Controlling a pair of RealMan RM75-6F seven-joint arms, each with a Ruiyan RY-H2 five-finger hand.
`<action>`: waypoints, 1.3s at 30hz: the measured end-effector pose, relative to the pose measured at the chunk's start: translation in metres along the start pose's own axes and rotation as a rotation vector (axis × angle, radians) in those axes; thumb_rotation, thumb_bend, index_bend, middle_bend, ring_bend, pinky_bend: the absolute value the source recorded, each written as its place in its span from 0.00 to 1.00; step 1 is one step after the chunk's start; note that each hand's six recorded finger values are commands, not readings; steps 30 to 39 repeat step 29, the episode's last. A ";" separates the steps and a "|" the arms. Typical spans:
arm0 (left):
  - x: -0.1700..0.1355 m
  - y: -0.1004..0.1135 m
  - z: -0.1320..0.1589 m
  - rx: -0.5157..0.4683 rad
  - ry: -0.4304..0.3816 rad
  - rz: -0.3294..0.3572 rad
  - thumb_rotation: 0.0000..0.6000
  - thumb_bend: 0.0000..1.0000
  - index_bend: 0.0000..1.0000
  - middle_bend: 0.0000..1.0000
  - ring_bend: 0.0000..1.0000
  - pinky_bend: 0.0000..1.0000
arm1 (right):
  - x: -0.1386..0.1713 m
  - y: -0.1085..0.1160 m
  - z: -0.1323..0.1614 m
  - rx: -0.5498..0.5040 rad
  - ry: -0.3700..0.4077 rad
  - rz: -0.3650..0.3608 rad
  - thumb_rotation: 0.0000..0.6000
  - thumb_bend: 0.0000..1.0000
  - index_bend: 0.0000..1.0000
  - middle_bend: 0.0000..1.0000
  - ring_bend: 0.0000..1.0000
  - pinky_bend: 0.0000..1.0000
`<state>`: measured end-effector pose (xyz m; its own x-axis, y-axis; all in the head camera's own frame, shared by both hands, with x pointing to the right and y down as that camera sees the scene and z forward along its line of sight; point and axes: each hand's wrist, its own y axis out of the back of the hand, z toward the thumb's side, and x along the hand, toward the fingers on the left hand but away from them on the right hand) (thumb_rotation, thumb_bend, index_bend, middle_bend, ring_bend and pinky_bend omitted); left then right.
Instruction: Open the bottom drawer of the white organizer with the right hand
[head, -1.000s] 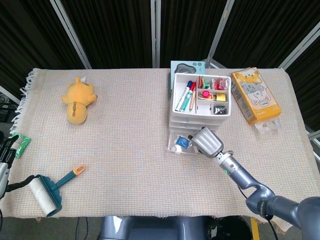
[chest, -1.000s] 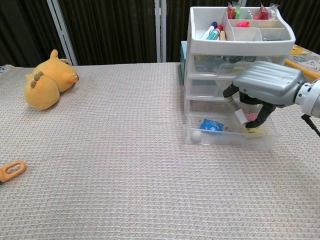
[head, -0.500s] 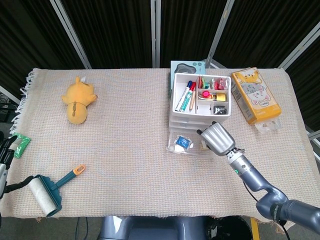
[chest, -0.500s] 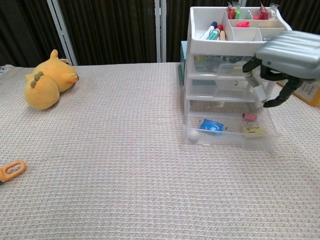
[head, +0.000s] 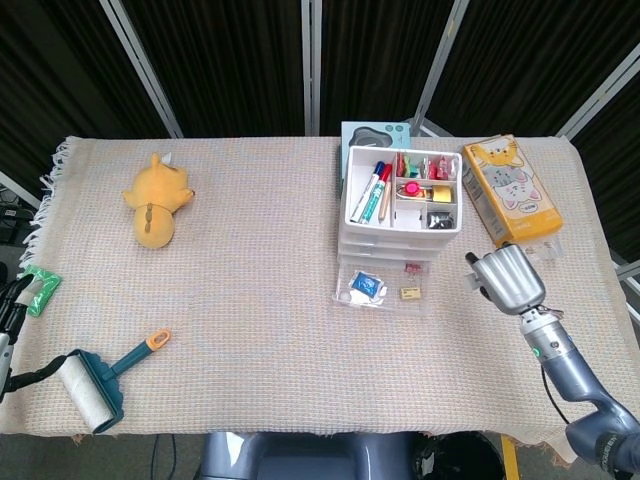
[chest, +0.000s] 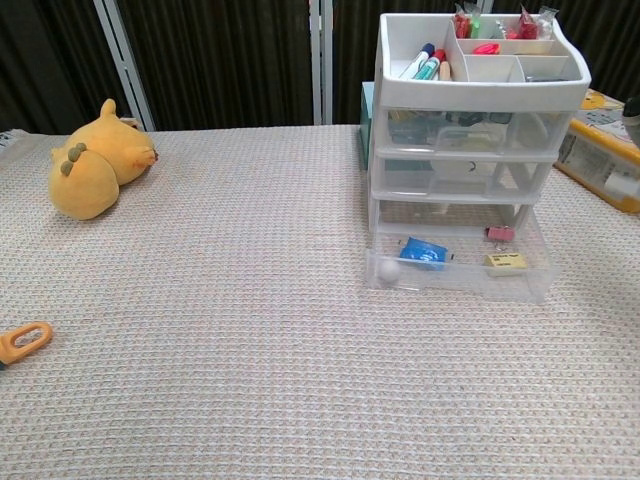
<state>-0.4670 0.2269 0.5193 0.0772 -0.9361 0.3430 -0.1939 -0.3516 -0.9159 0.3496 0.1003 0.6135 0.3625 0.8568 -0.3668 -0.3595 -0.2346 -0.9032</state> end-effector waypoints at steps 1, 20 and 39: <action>0.000 0.000 0.000 0.000 0.001 0.000 1.00 0.08 0.00 0.00 0.00 0.00 | 0.002 -0.001 -0.005 0.004 -0.012 0.002 1.00 0.00 0.51 0.97 0.95 0.69; 0.003 -0.004 -0.007 0.015 0.027 0.005 1.00 0.08 0.00 0.00 0.00 0.00 | 0.062 0.016 -0.051 -0.263 -0.220 -0.213 1.00 0.00 0.09 0.13 0.13 0.18; 0.007 -0.010 -0.019 0.076 0.081 0.025 1.00 0.08 0.00 0.00 0.00 0.00 | 0.107 0.002 -0.027 -0.473 -0.146 -0.160 1.00 0.00 0.00 0.00 0.00 0.00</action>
